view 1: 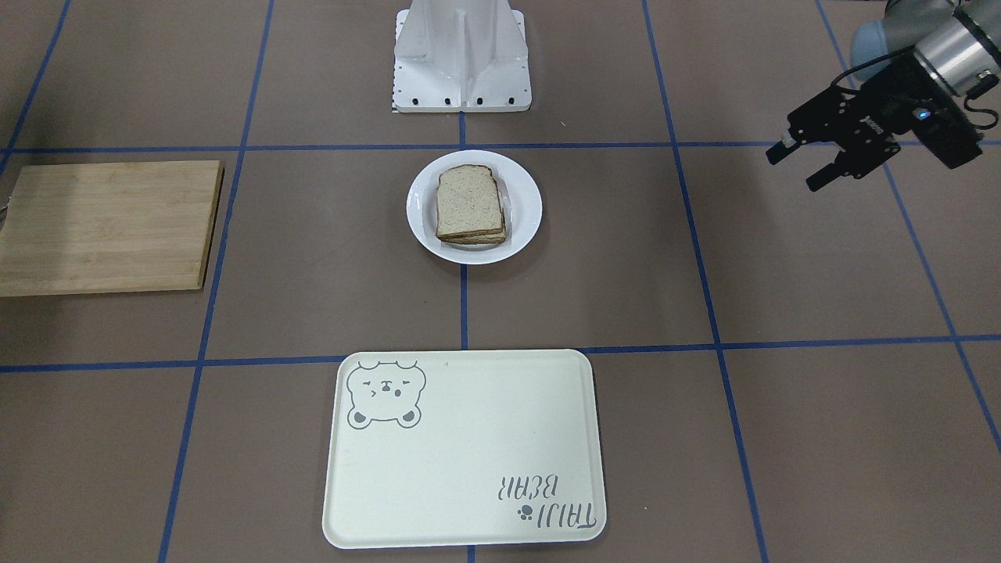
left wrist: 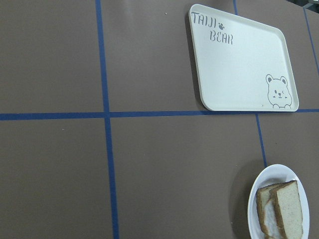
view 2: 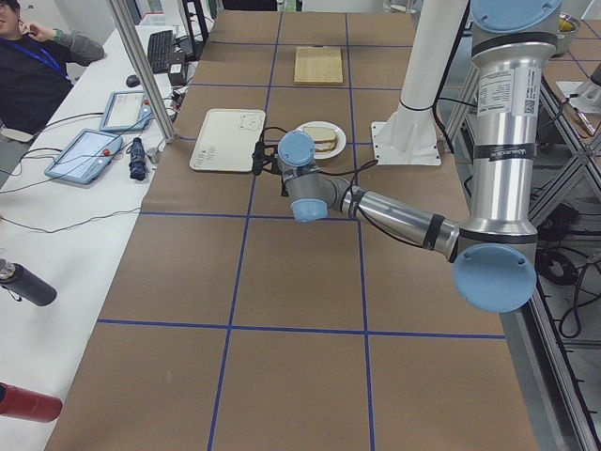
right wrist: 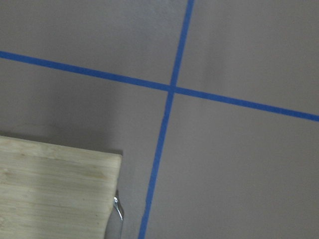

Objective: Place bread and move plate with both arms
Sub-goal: 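Withdraw the right arm away while the left arm moves in toward the plate, then grasp the rim of the white plate nearest the left gripper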

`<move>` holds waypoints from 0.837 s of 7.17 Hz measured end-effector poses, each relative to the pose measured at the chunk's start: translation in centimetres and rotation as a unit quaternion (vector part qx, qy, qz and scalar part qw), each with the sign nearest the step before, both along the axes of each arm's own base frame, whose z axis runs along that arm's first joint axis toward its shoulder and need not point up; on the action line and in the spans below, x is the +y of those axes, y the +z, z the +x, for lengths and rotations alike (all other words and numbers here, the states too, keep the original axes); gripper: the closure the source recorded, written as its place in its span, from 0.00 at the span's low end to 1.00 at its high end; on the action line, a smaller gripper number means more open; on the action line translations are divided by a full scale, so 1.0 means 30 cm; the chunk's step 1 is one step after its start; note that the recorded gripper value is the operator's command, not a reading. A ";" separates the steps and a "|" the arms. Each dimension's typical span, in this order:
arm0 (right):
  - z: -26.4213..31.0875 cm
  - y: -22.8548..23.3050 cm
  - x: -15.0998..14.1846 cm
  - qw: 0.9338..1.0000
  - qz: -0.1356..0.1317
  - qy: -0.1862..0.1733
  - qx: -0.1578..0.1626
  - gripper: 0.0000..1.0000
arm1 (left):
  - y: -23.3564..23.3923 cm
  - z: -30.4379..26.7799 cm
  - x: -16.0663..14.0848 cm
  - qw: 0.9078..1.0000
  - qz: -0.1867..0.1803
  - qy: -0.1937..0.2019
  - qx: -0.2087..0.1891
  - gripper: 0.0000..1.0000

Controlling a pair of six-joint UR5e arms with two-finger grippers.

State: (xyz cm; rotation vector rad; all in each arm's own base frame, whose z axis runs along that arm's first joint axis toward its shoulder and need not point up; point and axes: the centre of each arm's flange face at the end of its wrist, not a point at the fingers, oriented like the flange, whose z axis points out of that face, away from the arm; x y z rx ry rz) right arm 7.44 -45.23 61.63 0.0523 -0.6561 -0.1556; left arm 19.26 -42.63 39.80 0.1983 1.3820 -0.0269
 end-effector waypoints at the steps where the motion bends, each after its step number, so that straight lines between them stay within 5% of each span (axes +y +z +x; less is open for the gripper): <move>1: 0.067 0.036 0.054 1.000 0.001 -0.004 0.009 0.00 | -0.026 0.158 0.044 1.000 -0.006 -0.006 0.017 0.02; 3: 0.099 0.062 0.089 1.000 0.005 -0.011 0.003 0.00 | -0.091 0.480 0.159 0.998 -0.021 -0.021 0.047 0.06; 6: 0.097 0.060 0.085 1.000 0.002 -0.008 -0.008 0.00 | -0.157 0.820 0.307 0.995 -0.046 -0.040 0.075 0.49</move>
